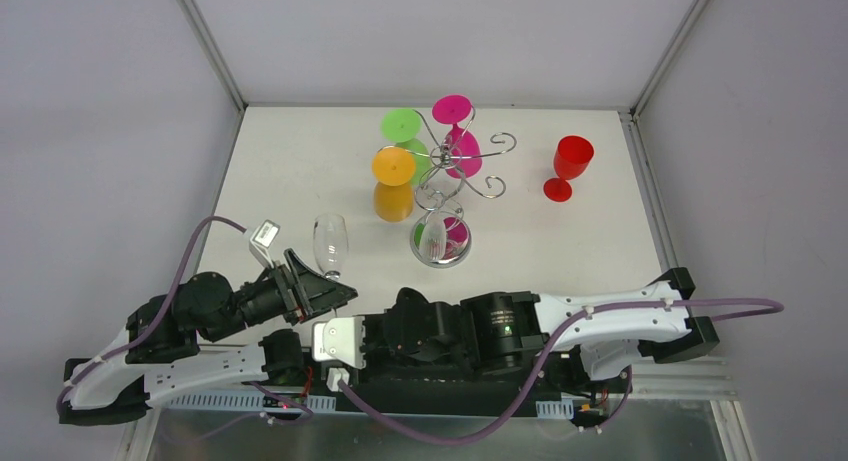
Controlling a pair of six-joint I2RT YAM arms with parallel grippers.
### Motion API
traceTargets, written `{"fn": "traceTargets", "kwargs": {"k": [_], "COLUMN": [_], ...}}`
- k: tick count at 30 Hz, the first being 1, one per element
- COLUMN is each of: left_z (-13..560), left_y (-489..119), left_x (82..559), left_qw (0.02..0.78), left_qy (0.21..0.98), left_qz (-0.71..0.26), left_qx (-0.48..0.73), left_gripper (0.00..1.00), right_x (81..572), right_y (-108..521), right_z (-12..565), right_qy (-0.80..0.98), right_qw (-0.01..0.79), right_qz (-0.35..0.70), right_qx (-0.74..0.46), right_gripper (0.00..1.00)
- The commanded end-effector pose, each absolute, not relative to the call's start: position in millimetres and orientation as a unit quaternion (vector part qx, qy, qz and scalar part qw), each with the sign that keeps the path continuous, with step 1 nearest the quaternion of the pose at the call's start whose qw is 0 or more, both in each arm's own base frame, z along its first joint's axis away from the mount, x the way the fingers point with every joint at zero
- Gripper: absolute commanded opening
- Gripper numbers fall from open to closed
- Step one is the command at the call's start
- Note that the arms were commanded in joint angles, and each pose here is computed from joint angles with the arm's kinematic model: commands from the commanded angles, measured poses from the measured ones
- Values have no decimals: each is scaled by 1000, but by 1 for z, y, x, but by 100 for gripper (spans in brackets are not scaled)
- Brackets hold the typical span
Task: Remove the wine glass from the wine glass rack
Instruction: Place the wine glass at the center of the board.
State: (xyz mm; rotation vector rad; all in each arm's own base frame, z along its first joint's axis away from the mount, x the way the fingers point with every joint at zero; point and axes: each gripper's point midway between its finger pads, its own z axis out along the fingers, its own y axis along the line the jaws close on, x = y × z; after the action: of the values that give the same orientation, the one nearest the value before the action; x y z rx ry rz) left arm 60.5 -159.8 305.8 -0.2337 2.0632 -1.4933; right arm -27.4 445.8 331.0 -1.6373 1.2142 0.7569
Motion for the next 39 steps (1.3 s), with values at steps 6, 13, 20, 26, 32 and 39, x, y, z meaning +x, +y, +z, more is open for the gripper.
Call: {"fn": "traceTargets", "kwargs": {"k": [6, 13, 20, 26, 32, 39], "left_z": [313, 314, 311, 309, 305, 305], "left_y": [-169, -168, -168, -168, -174, -178], "left_x": [59, 60, 61, 61, 59, 55], "left_qw": [287, 293, 295, 297, 294, 296], "left_qy": [766, 766, 768, 769, 778, 783], "left_qz": [-571, -568, -565, -562, -553, -546], "left_qx": [-72, -71, -69, -67, -46, -16], "left_gripper": [46, 34, 19, 3, 0, 0], "right_x": [-10, -1, -1, -7, -12, -10], "right_y": [455, 452, 449, 445, 443, 430], "right_z": [372, 367, 361, 360, 355, 361], "right_qy": [477, 489, 495, 495, 499, 524], "right_qw": [552, 559, 554, 544, 532, 525], "right_qz": [293, 273, 274, 291, 301, 316], "right_qx": [-618, -611, -610, -612, -614, -591], "right_gripper": [0, 0, 0, 0, 0, 36]}}
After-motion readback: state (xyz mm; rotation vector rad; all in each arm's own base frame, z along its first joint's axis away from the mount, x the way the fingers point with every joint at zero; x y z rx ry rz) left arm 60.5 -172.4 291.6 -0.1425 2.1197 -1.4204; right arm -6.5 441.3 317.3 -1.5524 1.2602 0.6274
